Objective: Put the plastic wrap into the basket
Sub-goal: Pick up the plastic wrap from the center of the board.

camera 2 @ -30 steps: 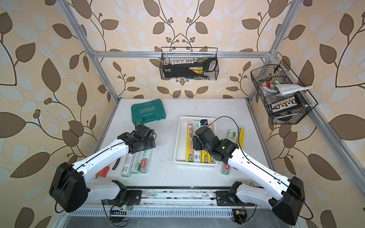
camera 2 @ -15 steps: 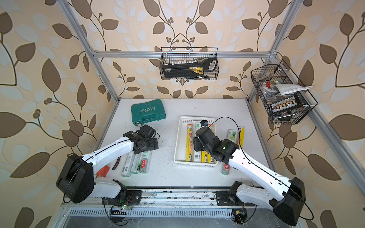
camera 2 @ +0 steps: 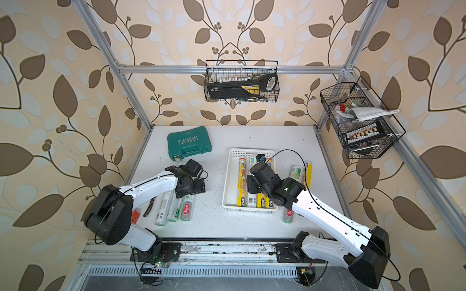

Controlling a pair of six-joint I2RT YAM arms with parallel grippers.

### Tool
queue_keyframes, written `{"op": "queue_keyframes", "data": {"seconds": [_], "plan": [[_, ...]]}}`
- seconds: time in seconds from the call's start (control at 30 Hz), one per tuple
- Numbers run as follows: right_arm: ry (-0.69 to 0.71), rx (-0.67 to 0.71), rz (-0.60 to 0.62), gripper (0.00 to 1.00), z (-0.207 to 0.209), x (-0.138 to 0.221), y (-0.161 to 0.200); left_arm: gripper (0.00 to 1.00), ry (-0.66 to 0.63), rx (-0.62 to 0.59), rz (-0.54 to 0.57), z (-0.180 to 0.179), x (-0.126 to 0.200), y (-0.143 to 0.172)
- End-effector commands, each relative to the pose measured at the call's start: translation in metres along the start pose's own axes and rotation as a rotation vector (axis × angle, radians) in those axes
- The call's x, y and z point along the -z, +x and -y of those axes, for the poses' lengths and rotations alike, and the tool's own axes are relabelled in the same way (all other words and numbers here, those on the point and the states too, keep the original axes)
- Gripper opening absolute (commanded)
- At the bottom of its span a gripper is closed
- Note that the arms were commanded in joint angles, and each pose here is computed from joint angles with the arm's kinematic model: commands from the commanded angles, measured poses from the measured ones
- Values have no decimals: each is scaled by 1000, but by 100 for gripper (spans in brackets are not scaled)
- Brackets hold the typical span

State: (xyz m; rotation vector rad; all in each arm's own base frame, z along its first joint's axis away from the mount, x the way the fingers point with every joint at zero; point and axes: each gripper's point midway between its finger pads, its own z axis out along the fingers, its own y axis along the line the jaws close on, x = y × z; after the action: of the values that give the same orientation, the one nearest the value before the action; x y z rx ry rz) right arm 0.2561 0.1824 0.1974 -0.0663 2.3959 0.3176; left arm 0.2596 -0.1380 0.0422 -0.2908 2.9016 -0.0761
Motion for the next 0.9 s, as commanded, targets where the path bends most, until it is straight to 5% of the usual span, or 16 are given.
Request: {"op": "queue_keyframes", "data": {"seconds": [0.0,0.87], "plan": [[8,14,-17,60,4,-1,7,92,82,-5,-8,20,4,-7],[79,52,-16,61,17,-3,9,70,53,-24,-85,26,-14,-4]]}}
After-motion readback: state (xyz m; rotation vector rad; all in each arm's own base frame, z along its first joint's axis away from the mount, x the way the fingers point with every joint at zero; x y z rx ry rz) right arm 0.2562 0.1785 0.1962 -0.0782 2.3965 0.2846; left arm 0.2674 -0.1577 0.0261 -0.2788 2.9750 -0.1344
